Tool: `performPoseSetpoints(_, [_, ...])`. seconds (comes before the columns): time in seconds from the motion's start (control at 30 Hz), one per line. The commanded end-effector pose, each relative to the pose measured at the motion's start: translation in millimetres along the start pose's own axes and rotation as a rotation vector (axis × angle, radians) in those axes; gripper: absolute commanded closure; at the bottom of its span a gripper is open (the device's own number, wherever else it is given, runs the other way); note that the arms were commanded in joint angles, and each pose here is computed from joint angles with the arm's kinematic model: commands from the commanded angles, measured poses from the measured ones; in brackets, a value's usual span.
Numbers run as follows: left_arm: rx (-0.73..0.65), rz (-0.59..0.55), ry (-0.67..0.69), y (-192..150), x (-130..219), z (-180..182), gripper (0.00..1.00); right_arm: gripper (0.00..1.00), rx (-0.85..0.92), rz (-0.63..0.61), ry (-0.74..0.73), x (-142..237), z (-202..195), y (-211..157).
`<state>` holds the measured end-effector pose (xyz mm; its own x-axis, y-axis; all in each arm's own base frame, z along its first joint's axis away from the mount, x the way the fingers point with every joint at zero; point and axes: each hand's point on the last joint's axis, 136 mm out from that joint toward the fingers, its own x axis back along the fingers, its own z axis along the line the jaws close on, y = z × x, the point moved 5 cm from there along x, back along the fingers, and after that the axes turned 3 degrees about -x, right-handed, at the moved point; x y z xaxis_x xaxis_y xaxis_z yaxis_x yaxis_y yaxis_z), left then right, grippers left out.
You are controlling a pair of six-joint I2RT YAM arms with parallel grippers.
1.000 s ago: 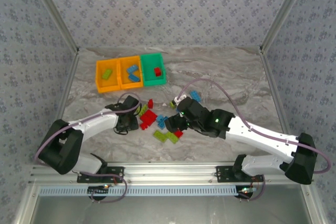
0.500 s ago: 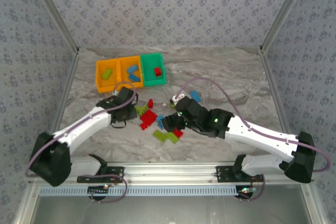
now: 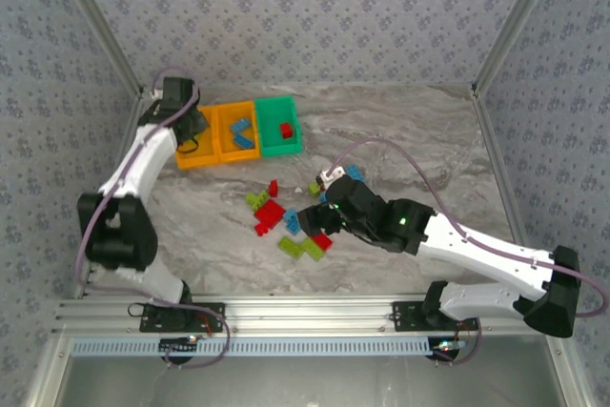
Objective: Sort the legos into containers by color
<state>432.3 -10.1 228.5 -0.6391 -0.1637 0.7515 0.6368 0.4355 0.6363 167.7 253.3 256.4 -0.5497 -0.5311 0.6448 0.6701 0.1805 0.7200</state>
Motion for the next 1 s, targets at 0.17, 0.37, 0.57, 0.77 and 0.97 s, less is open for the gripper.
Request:
performPoseSetpoints(0.17, [-0.004, 0.183, 0.04, 5.4, -71.9, 0.0, 0.68, 0.13, -0.042, -0.017, -0.079, 26.4, -17.6, -5.8])
performPoseSetpoints(0.37, [0.0, 0.199, 0.037, 1.4, -66.7, 1.5, 0.54, 0.12, -0.083, -0.05, -0.107, 37.2, -28.1, -8.4])
performPoseSetpoints(0.57, [0.02, 0.08, -0.049, 12.5, 6.6, 1.4, 0.49, 0.09, -0.106, -0.058, -0.145, 34.4, -35.4, -7.6])
performPoseSetpoints(0.77, [-0.127, -0.079, -0.266, -22.8, 129.1, -22.2, 0.52, 0.07, -0.144, -0.004, -0.107, 6.8, -28.9, 2.9])
performPoseSetpoints(0.97, [-0.503, -0.187, -0.451, -98.3, 220.1, -20.9, 0.49, 0.06, -0.219, 0.057, -0.022, -54.5, -14.9, 30.3])
